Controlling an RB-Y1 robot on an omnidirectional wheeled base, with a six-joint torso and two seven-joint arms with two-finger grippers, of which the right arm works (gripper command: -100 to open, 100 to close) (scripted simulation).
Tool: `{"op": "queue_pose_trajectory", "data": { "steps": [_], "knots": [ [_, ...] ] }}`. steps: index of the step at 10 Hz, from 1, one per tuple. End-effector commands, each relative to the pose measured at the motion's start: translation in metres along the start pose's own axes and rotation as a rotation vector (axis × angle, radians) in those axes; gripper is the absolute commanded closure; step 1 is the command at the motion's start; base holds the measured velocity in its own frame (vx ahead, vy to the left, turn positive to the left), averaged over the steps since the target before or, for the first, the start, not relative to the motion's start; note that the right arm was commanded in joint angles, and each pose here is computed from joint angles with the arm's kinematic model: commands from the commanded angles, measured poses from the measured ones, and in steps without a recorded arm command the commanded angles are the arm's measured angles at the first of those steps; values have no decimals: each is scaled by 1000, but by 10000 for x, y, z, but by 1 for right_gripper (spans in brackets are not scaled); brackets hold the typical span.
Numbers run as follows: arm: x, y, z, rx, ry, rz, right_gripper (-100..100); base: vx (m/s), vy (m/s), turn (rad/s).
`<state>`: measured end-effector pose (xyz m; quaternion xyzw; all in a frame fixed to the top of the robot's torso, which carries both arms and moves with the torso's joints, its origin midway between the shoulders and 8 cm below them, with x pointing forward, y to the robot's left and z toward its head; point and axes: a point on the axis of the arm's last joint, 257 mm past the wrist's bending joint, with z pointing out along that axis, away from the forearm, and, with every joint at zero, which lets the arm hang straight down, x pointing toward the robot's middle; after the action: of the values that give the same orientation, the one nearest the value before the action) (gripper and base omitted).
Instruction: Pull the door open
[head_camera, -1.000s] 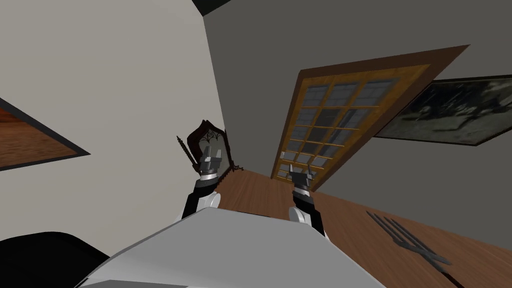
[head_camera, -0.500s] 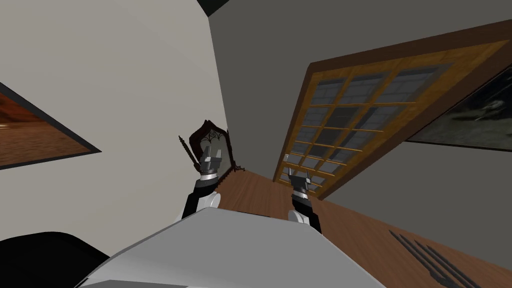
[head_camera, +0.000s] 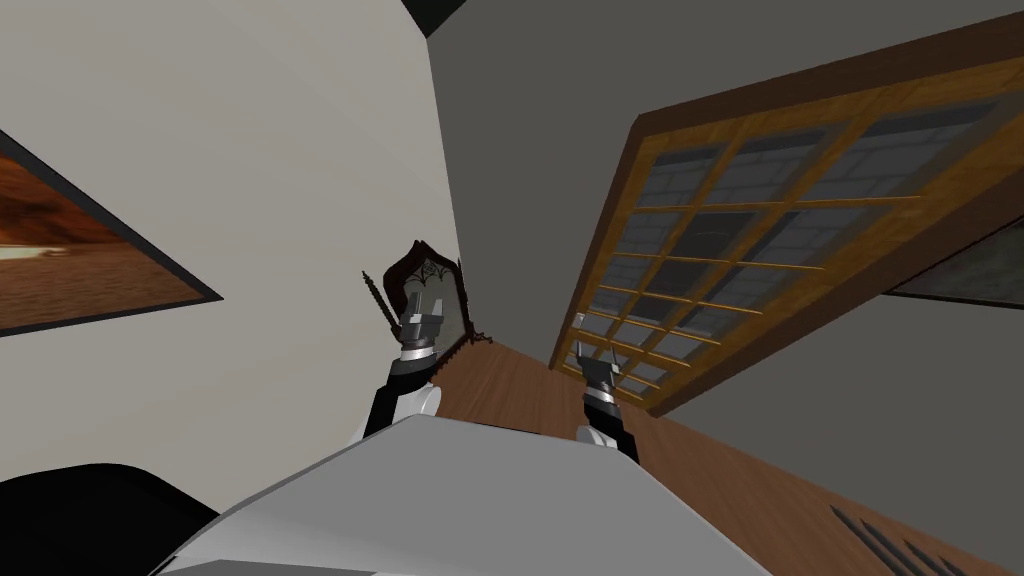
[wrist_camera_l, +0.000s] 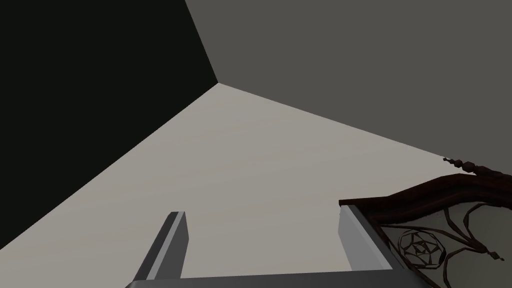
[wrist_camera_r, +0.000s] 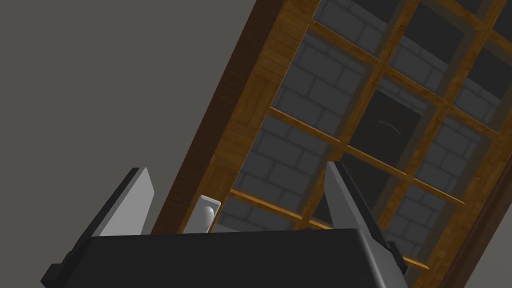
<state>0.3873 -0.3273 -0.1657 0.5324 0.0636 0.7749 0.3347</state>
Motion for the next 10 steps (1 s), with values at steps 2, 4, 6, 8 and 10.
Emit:
{"op": "queue_pose_trajectory", "data": {
  "steps": [2,4,6,8,10],
  "knots": [
    [-249,-37,-102,2,-53,71,-100,83,-63,139],
    [-454,-49,-190,0,-94,120,-100,92,-57,139],
    [-658,-50,-285,-5,-137,164,-100,86,-60,140],
    [-760,-46,-334,-9,-158,185,-100,70,-56,101],
    [-957,-28,-436,-20,-199,224,-100,48,-43,103]
  ]
}}
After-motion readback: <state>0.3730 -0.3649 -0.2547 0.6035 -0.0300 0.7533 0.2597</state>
